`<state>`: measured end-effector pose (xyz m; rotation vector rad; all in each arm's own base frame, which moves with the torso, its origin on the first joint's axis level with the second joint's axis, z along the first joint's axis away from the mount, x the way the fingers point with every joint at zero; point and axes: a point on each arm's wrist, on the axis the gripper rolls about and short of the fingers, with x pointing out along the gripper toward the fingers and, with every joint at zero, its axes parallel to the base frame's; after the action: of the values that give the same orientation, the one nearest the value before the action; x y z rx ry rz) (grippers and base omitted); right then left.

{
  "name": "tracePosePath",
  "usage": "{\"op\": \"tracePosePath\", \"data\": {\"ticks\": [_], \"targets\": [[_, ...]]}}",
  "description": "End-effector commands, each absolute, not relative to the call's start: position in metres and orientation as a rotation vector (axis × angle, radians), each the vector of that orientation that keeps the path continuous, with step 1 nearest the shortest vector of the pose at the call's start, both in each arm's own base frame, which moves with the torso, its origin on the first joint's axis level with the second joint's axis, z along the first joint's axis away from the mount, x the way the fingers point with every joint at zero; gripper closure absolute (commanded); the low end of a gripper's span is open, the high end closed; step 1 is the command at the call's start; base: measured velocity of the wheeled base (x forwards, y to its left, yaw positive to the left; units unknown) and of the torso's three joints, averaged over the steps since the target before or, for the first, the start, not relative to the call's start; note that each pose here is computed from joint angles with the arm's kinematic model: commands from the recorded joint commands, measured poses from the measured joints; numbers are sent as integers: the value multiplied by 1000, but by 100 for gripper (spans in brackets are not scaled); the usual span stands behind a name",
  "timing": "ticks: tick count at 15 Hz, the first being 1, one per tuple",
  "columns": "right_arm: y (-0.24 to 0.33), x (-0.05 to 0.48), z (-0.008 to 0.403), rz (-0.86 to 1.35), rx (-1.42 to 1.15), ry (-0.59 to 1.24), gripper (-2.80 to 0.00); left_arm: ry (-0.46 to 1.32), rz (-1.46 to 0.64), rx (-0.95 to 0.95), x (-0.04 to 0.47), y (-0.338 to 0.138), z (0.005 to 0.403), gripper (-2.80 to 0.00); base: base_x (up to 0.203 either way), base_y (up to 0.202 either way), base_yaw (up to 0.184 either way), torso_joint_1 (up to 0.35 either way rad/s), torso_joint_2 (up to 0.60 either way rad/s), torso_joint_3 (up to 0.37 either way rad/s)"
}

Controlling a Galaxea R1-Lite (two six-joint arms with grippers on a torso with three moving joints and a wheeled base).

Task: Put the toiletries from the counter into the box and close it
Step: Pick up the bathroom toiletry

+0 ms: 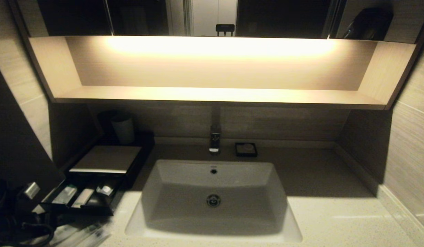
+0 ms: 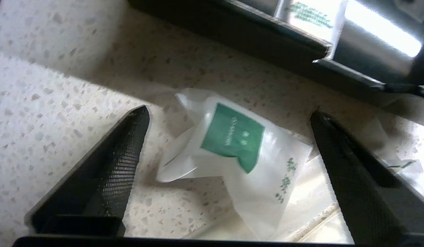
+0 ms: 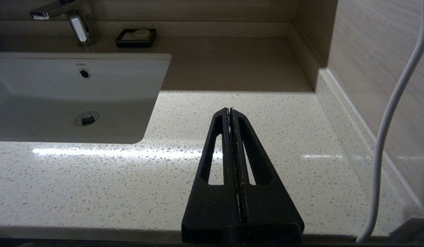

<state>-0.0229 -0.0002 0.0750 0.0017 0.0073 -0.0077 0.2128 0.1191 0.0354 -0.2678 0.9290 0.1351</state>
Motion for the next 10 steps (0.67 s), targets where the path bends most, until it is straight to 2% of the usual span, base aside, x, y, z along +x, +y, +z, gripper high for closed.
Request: {"op": "tracePosePath", "data": {"ticks": [1,10], "targets": [[0,-23,75,-8,2,8,0,926,130,-265,214,118,35,0,0,0,0,0,0,0],[0,-23,75,-8,2,8,0,898,138,-247,212,118,44,0,0,0,0,0,0,0]]}}
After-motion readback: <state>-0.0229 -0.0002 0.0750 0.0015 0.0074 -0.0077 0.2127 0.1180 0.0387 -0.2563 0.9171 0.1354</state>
